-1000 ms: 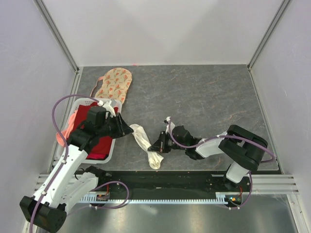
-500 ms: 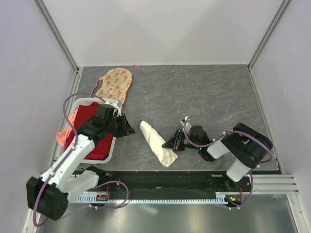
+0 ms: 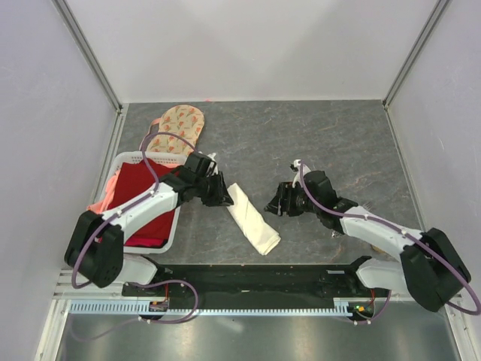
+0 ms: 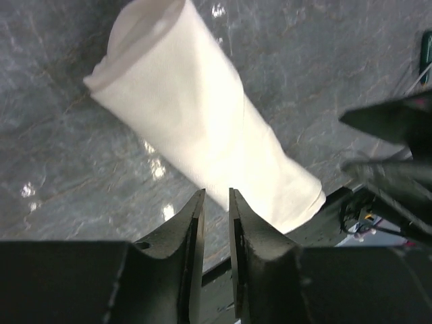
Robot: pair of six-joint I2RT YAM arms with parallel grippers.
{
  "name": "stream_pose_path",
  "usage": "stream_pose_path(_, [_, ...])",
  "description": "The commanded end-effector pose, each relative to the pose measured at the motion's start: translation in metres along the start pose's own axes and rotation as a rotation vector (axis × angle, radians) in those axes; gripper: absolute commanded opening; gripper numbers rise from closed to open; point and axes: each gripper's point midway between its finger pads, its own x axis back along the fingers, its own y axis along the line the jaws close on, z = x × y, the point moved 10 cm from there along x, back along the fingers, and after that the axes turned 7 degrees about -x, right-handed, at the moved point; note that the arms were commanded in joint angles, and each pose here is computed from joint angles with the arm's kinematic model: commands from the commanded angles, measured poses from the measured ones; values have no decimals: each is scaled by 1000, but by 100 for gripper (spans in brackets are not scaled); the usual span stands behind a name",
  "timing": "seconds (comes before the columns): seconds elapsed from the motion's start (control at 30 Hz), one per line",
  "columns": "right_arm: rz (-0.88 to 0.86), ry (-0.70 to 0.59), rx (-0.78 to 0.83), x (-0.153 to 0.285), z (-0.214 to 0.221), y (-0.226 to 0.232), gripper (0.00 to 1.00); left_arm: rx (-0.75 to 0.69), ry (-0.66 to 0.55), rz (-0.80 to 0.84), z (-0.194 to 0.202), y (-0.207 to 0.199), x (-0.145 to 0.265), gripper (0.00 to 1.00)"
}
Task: Fold the napkin into a case and place the utensils inside
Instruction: Smooth out the smaller rectangle-folded napkin at the center of the board.
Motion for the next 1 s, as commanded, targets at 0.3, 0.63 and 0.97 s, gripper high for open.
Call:
stream_pose_path(0.3, [28, 137, -18, 9, 78, 8, 38, 29, -7, -12, -43, 1, -71, 25])
stream_pose_path(0.63, [199, 124, 73, 13, 72, 5, 38, -28, -31, -56, -61, -2, -72, 24])
stream_pose_path(0.97, [49, 195, 27, 10, 87, 46, 42, -43, -91, 30, -41, -17, -11, 29])
